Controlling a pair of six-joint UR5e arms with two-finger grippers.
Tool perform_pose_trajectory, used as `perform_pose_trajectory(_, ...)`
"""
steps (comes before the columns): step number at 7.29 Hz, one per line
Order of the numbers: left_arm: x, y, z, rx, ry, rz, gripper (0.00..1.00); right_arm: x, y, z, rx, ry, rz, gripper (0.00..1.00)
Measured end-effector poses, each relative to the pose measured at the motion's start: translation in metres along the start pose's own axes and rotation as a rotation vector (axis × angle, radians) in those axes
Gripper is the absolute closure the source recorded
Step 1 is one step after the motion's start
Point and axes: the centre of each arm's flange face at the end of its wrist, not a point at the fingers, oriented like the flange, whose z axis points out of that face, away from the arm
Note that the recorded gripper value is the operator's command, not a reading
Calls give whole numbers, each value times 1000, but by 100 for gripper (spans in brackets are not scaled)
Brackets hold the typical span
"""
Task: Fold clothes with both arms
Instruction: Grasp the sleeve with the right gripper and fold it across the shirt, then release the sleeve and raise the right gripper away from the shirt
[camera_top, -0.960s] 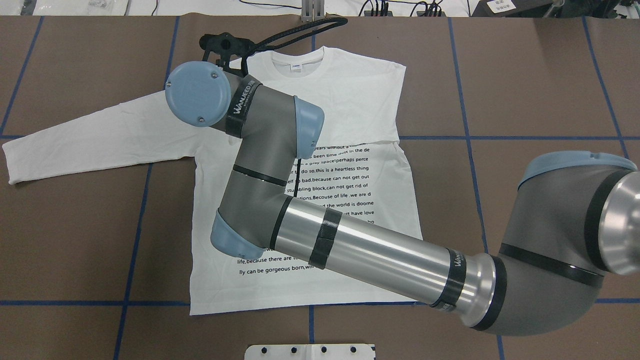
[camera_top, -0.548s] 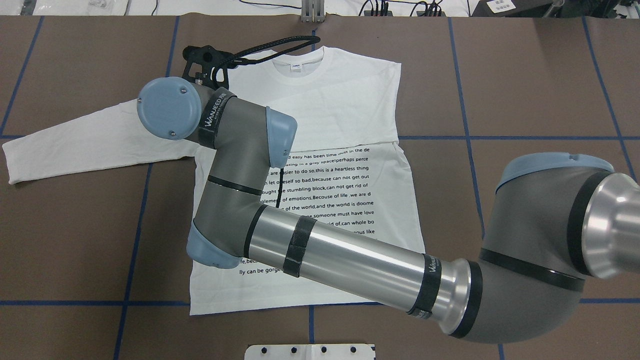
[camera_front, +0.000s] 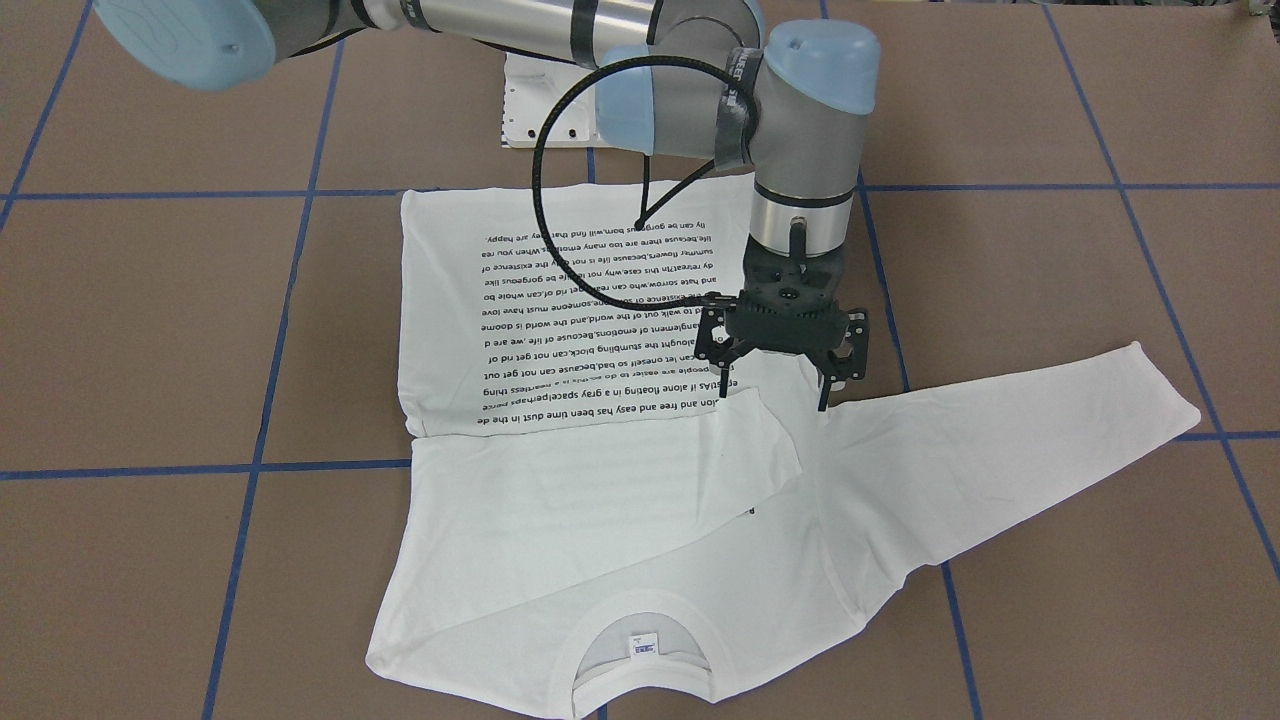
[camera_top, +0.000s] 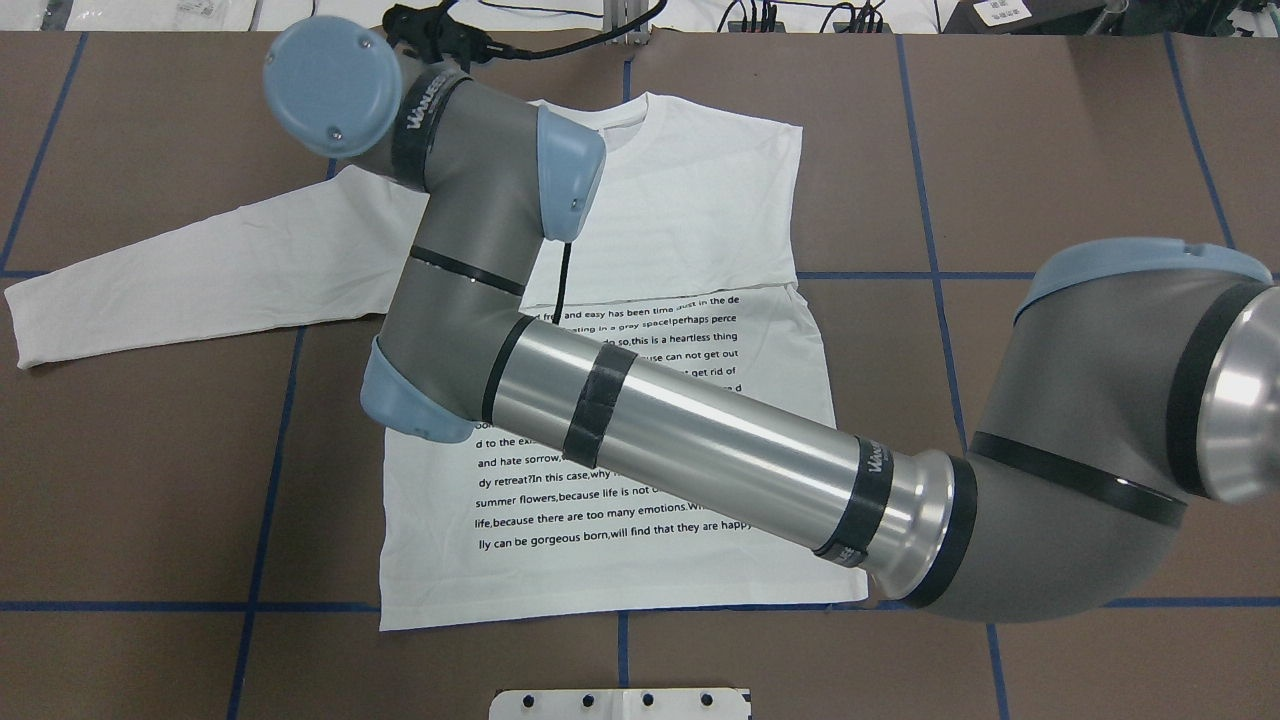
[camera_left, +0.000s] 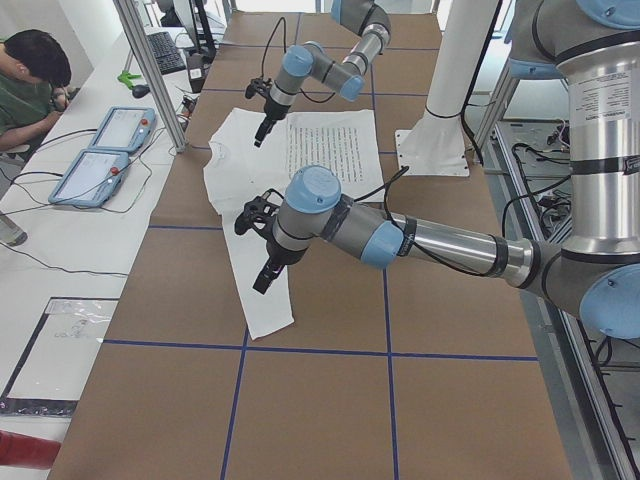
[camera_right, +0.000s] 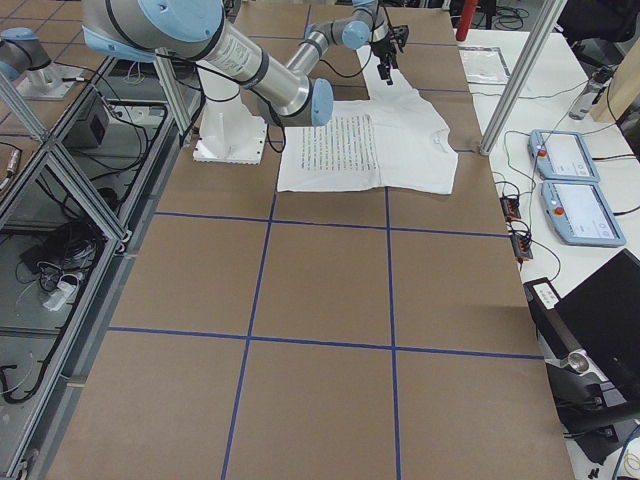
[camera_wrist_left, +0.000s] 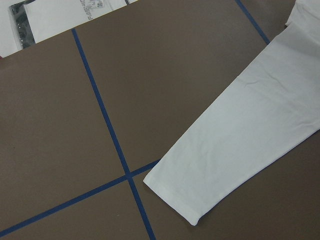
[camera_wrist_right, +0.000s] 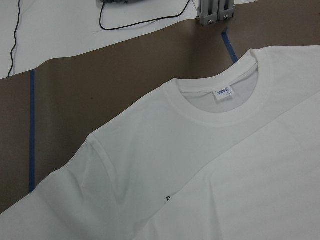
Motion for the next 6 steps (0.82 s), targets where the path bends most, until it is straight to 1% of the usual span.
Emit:
perform_pose_trajectory(1,3,-7,-3,27,-8,33,0,31,-38,-2,-40,15,-24,0)
perform_pose_trajectory(2,5,-10,-6,69,-23,75,0,73,-75,-12,-68,10,-58,0)
perform_pose_trajectory(3,3,-8,-4,92,-31,93,0,120,-104,-21,-85,10,-102,0)
perform_pose_trajectory(4,-1,-5,2,96,-31,89,0,179,-127,-27,-102,7,-165,0)
perform_pose_trajectory(5,-7,0,11,87,-28,81,0,252,-145,-34,-120,-3,-240,0)
perform_pose_trajectory(6,-17,9,29,75,-23,76,0,329,-157,-46,-139,-16,-321,0)
